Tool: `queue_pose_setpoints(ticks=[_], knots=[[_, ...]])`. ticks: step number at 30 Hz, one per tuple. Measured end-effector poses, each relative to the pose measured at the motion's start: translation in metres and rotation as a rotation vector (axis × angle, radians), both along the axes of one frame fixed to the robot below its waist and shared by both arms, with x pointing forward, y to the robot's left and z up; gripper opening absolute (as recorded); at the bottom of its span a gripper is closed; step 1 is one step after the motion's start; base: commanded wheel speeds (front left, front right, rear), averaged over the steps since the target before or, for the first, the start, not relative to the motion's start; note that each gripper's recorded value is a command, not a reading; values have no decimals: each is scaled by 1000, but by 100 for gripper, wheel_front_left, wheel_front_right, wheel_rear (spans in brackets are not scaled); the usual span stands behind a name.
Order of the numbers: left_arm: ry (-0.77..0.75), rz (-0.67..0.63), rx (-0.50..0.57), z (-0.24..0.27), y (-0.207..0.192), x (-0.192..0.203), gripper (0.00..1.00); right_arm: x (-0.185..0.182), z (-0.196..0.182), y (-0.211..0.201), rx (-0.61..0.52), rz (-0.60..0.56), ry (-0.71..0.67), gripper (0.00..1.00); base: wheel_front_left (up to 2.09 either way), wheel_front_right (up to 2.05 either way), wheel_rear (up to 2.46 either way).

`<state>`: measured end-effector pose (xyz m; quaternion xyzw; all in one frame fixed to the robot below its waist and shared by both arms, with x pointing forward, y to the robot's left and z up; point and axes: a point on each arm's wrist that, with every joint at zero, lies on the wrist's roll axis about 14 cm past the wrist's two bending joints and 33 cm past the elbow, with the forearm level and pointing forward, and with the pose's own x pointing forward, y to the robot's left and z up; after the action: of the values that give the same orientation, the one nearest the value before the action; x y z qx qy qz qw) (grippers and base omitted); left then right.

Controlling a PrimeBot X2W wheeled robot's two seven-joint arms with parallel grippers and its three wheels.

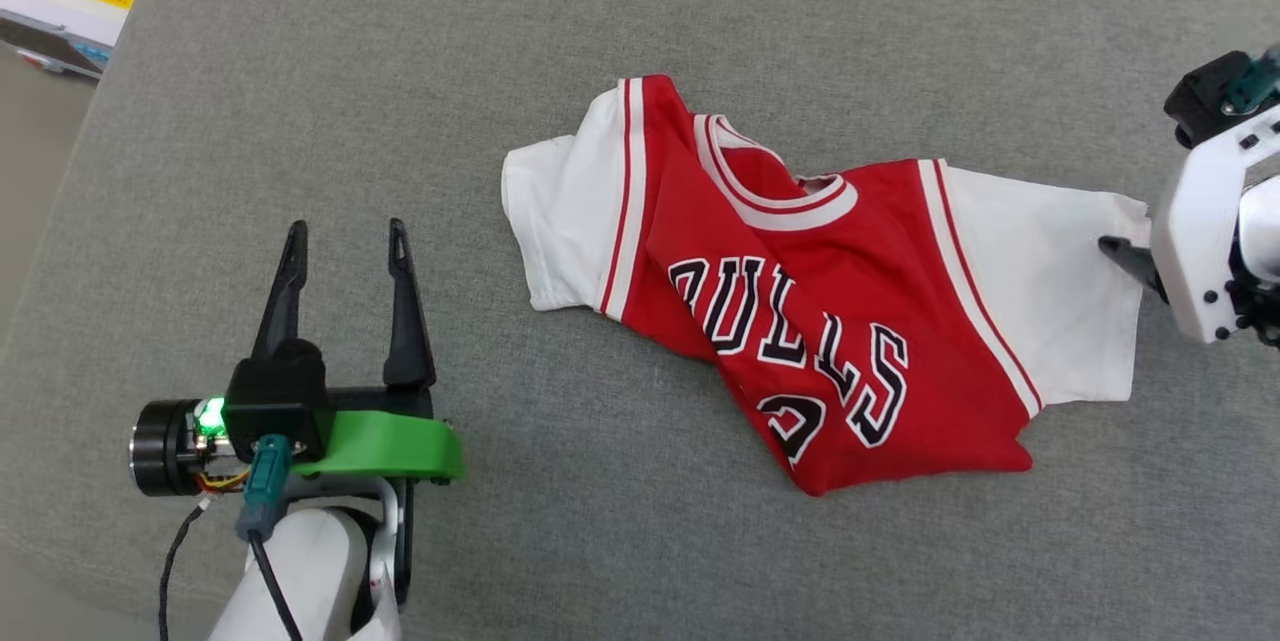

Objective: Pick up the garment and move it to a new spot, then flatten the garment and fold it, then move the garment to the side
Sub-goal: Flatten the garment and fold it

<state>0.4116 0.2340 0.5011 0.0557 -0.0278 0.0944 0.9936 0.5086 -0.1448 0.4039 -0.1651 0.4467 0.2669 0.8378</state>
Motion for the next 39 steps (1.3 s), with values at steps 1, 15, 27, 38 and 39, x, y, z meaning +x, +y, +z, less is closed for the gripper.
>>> queue_pose_setpoints(ticks=[1, 15, 27, 38, 39], knots=[[8, -1, -2, -3, -1, 0, 100, -2, -9, 5, 0, 13, 27, 100, 0, 0, 0], [46, 19, 17, -19, 11, 6, 100, 3, -42, 21, 36, 68, 35, 0, 0, 0, 0], [17, -11, 16, -7, 4, -11, 100, -20, 15, -36, 209, -92, -254, 0, 0, 0, 0], [-20, -72, 10, 5, -13, -13, 100, -125, -16, -138, 171, -432, -172, 0, 0, 0, 0], [-24, -77, 10, 7, -14, -12, 100, -135, -21, -142, 172, -456, -158, 0, 0, 0, 0]])
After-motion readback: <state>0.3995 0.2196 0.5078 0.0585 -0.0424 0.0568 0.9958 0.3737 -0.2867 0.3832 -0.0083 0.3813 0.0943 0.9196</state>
